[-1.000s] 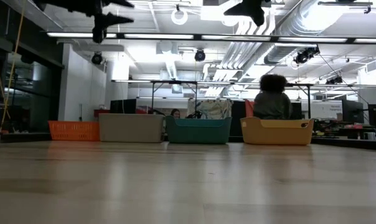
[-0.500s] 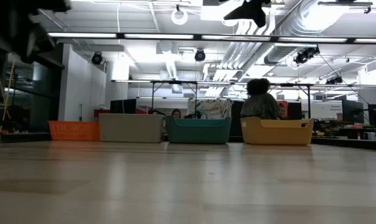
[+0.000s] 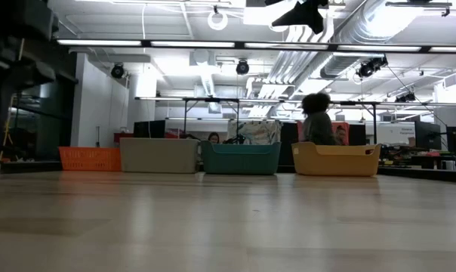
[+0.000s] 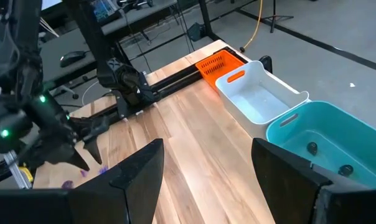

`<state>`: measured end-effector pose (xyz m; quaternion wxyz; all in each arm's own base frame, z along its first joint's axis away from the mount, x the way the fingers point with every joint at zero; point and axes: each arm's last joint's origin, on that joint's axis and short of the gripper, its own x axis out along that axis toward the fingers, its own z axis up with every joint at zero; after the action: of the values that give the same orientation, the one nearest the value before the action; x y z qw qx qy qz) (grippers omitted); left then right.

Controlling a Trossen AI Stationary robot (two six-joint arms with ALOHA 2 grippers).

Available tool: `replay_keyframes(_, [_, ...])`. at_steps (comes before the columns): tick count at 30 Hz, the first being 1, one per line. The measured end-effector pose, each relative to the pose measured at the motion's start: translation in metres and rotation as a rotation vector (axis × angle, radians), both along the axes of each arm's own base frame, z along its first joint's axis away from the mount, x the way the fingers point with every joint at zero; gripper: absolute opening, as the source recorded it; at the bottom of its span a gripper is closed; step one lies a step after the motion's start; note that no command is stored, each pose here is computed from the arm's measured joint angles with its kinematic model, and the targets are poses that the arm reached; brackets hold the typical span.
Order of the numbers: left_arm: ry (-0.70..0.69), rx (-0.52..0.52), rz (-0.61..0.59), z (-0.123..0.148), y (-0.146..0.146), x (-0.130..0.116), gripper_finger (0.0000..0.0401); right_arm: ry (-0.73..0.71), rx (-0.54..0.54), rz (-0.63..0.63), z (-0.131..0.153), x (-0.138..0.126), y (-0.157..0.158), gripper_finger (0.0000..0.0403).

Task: Sort Halloween decoration
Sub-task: Put the violet spider into the orange bin

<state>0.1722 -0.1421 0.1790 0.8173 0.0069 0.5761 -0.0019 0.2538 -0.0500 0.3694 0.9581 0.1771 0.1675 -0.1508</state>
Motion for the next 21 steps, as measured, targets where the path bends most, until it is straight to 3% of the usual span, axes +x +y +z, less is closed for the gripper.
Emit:
replay_keyframes(6, [0.071, 0.035, 0.009, -0.021, -0.006, 0.006, 0.0142, 0.007, -0.005, 0.001, 0.000, 0.000, 0.000, 0.0238])
replay_keyframes(21, [0.144, 0.003, 0.035, -0.042, -0.010, 0.017, 0.0142, 0.041, 0.000, 0.002, -0.004, -0.001, 0.000, 0.0238])
